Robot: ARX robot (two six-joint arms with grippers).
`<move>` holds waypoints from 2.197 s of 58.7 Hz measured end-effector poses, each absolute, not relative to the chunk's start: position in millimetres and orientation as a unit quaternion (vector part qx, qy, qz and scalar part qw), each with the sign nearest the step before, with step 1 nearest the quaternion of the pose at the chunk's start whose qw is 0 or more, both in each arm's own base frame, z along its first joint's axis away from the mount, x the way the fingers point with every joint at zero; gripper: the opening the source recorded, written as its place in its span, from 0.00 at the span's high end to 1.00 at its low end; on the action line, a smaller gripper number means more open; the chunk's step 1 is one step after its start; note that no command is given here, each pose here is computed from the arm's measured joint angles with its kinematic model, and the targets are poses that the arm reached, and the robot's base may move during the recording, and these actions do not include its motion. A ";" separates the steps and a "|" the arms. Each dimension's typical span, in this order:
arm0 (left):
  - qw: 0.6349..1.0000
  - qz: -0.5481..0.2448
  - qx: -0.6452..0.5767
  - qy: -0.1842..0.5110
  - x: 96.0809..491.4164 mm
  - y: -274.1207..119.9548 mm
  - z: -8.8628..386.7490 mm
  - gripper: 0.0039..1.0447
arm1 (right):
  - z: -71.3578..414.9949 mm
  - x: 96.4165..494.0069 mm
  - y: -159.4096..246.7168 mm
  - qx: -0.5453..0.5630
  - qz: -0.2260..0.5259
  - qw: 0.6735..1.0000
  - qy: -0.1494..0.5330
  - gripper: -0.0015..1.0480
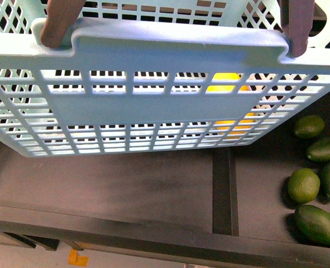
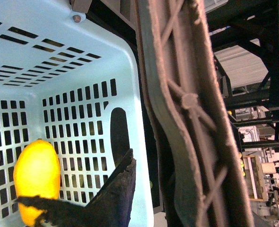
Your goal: Pick mango and avocado into basket
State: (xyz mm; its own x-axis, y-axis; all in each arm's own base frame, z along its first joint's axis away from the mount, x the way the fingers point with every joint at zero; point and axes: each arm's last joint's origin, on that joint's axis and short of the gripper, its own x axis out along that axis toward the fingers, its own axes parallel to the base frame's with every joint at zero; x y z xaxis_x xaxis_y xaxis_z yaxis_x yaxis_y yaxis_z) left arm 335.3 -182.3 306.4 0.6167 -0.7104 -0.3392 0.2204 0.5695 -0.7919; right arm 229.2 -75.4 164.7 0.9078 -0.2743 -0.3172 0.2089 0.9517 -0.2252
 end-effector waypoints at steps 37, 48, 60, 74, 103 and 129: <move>0.823 -0.280 -0.366 0.331 335.7 -181.8 306.4 0.74 | 12.0 301.1 -92.4 -0.256 0.242 0.839 0.415 0.08; 0.823 -0.280 -0.366 0.332 335.7 -181.9 306.2 0.74 | -9.7 308.9 -84.9 -0.260 0.269 0.821 0.431 0.08; 0.826 -0.277 -0.365 0.329 335.9 -181.6 306.3 0.74 | -30.1 318.2 -80.0 -0.259 0.280 0.811 0.443 0.08; 0.824 -0.278 -0.366 0.330 335.8 -181.7 306.3 0.74 | -42.6 332.4 -77.1 -0.257 0.286 0.805 0.451 0.08; 0.825 -0.277 -0.366 0.330 335.8 -181.6 306.3 0.74 | -63.8 351.3 -67.9 -0.242 0.278 0.803 0.468 0.08; 0.824 -0.279 -0.366 0.331 335.7 -181.8 306.4 0.74 | -68.3 353.1 -65.5 -0.227 0.269 0.809 0.471 0.22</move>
State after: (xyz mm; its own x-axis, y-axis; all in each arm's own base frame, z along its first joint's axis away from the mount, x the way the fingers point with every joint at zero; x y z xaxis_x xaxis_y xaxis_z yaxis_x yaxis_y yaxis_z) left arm 335.7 -181.8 306.4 0.6259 -0.7015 -0.3407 0.2173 0.5765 -0.7877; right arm 353.1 -65.5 -68.3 0.4119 0.2216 -0.8839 -0.6483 0.7529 -0.1134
